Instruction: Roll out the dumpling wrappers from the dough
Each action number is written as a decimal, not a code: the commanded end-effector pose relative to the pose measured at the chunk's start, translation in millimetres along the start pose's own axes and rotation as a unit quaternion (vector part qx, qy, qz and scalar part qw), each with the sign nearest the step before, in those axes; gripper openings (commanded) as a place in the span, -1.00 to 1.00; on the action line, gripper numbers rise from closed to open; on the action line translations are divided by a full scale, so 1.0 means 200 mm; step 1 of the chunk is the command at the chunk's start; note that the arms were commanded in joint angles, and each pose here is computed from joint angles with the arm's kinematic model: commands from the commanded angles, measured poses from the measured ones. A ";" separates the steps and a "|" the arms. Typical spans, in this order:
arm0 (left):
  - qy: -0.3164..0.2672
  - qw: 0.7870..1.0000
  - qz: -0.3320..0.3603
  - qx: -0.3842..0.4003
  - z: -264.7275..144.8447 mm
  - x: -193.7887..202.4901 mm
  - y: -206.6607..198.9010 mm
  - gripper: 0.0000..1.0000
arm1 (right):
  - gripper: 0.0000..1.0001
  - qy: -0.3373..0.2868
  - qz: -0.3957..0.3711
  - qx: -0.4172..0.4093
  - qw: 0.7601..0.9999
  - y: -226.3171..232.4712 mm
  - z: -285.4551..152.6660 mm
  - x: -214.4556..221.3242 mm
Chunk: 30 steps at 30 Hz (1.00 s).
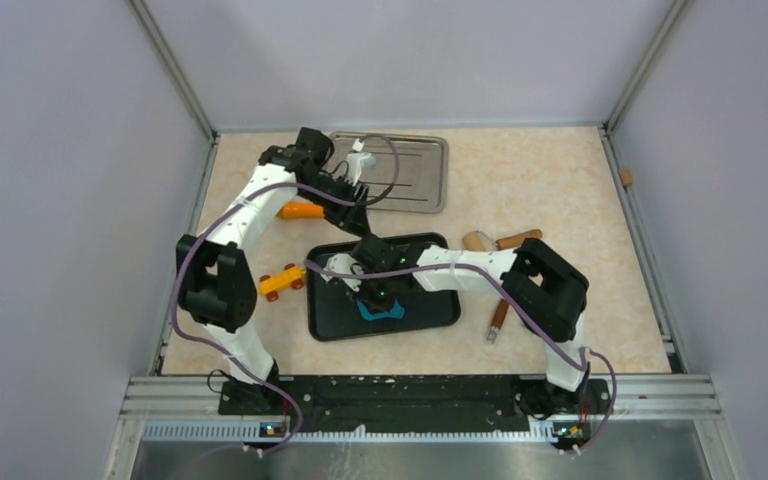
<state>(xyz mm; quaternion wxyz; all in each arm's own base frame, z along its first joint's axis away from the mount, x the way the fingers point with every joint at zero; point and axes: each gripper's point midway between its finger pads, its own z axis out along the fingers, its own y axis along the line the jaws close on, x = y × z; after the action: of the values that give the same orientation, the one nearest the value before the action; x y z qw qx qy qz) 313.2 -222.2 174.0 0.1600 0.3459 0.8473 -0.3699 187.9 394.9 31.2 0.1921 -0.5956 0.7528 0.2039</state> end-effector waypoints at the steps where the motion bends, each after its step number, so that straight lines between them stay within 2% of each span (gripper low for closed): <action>1: -0.019 0.999 -0.023 0.013 -0.06 0.08 -0.07 -0.10 | -1.00 -0.042 -0.059 0.018 0.997 -0.01 -0.11 -0.17; 11: -0.049 0.997 -0.050 -0.039 -0.17 0.18 0.01 -0.05 | -1.00 -0.070 -0.103 0.036 0.992 -0.01 -0.35 -0.31; 16: -0.079 0.991 -0.073 -0.082 -0.28 0.15 0.11 -0.03 | -1.00 -0.063 -0.108 0.047 0.991 -0.03 -0.39 -0.28; 19: -0.089 0.986 -0.083 -0.118 -0.34 0.15 0.17 0.00 | -1.00 -0.066 -0.114 0.059 0.990 -0.09 -0.51 -0.25; 24: -0.088 0.985 -0.049 -0.139 -0.41 0.19 0.13 0.04 | -1.00 -0.059 -0.091 0.073 0.991 -0.25 -0.74 -0.07; 30: -0.079 0.990 -0.014 -0.120 -0.40 0.27 0.05 0.07 | -1.00 -0.014 -0.046 0.133 0.990 -0.42 -0.97 0.33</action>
<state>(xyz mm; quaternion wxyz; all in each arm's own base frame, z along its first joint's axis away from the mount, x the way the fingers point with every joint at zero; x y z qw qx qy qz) 296.8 -132.0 192.6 0.2549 0.2488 0.8883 -0.2900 254.4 276.0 153.0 0.3023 -0.5997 0.7281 0.1374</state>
